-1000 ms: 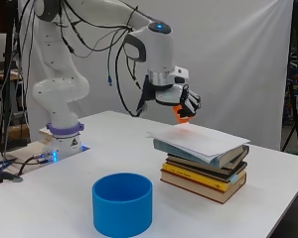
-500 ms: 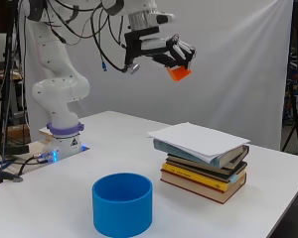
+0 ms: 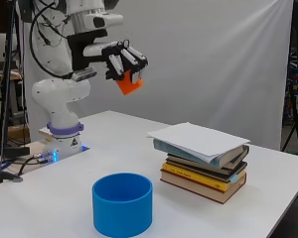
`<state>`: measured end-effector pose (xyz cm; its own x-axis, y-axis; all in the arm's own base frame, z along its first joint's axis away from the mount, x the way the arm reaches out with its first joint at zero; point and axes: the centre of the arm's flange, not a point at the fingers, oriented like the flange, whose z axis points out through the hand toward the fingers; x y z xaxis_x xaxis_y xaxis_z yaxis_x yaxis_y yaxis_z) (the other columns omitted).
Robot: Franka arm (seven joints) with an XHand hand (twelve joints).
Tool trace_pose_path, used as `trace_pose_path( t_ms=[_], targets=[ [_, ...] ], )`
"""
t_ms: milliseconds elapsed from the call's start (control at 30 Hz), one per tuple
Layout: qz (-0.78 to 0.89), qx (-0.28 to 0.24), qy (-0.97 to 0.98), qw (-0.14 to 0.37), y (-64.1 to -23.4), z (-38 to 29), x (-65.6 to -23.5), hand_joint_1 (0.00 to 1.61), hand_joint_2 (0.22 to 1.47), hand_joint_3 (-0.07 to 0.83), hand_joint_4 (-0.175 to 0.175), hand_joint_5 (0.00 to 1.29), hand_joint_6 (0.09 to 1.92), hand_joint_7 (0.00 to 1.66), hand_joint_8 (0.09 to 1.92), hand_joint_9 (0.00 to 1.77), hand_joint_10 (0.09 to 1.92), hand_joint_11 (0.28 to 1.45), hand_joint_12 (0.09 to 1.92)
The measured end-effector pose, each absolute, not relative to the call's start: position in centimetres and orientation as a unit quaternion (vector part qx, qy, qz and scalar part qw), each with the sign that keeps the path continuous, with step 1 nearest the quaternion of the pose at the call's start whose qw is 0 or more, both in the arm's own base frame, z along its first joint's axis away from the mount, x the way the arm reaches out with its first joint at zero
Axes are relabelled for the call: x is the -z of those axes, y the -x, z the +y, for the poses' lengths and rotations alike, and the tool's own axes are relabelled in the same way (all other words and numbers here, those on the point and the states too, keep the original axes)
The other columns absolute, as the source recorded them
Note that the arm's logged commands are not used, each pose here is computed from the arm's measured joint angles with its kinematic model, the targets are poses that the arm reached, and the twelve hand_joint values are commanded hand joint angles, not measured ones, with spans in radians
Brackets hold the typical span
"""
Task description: Teleoperate dual arm-hand system to pick and place objects
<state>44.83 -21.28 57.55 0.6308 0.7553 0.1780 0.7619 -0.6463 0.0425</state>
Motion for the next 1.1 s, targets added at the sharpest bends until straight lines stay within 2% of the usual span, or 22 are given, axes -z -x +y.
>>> trace_pose_path(
  t_ms=[100,267,300,333,367,400,467,500,533,600,633,700,733,800,933,1033,1100],
  targets=[
    [-0.408,0.079,0.909,0.037,-44.9,-22.8,-54.6,0.91,1.23,-0.002,0.175,0.74,1.36,1.1,1.92,1.42,1.92,1.09,1.87],
    [-0.39,0.062,0.917,0.049,-47.5,-25.6,-50.4,0.92,1.23,0.0,0.175,0.74,1.35,1.08,1.88,1.38,1.92,1.06,1.83],
    [-0.387,0.06,0.919,0.05,-47.9,-26.1,-49.6,0.94,1.21,-0.004,0.112,0.65,1.0,1.06,1.88,1.37,1.92,1.06,1.84],
    [-0.384,0.059,0.92,0.051,-48.1,-26.5,-48.9,0.96,1.19,-0.004,0.06,0.63,0.63,1.05,1.88,1.37,1.92,1.05,1.84],
    [-0.378,0.057,0.923,0.05,-47.9,-26.9,-48.6,0.98,1.17,-0.003,0.034,0.65,0.37,1.04,1.89,1.36,1.92,1.04,1.84],
    [-0.37,0.056,0.926,0.045,-47.5,-27.5,-48.9,0.99,1.17,-0.002,0.022,0.69,0.21,1.03,1.89,1.33,1.92,1.02,1.84],
    [-0.353,0.06,0.933,0.024,-46.2,-28.6,-50.2,0.99,1.16,0.0,0.025,0.75,0.09,0.89,1.82,1.13,1.84,0.85,1.76],
    [-0.345,0.065,0.936,0.013,-45.5,-29.1,-51.1,1.06,1.19,0.003,-0.047,0.74,0.52,0.83,1.67,1.05,1.76,0.76,1.68],
    [-0.338,0.071,0.938,0.003,-44.9,-29.4,-52.0,1.16,1.2,-0.003,-0.033,0.69,0.57,0.82,1.52,1.0,1.67,0.7,1.61],
    [-0.332,0.087,0.939,-0.008,-44.2,-29.8,-53.3,1.27,1.19,-0.006,-0.014,0.65,0.27,0.83,1.37,0.98,1.53,0.64,1.51],
    [-0.334,0.094,0.938,-0.009,-44.2,-29.7,-53.5,1.29,1.19,-0.005,-0.003,0.69,0.16,0.83,1.33,0.98,1.51,0.63,1.49],
    [-0.344,0.106,0.933,-0.001,-45.1,-29.2,-53.2,1.24,1.19,0.015,-0.113,0.74,0.82,0.86,1.35,0.99,1.46,0.62,1.41],
    [-0.353,0.109,0.929,0.006,-46.0,-28.7,-52.5,1.22,1.21,0.016,-0.127,0.71,1.05,0.87,1.37,0.97,1.44,0.6,1.33],
    [-0.372,0.11,0.921,0.028,-48.1,-27.3,-50.1,1.19,1.23,0.01,-0.135,0.66,1.27,0.88,1.39,0.94,1.41,0.58,1.23],
    [-0.392,0.097,0.912,0.072,-51.7,-25.4,-44.3,1.18,1.24,0.004,-0.126,0.61,1.4,0.88,1.38,0.94,1.38,0.58,1.16],
    [-0.369,0.083,0.922,0.089,-51.9,-27.7,-40.3,1.18,1.25,0.003,-0.129,0.6,1.43,0.87,1.38,0.93,1.36,0.58,1.12],
    [-0.358,0.08,0.926,0.091,-51.7,-28.7,-39.2,1.18,1.25,0.0,-0.128,0.6,1.43,0.88,1.37,0.93,1.27,0.58,1.05]
  ],
)
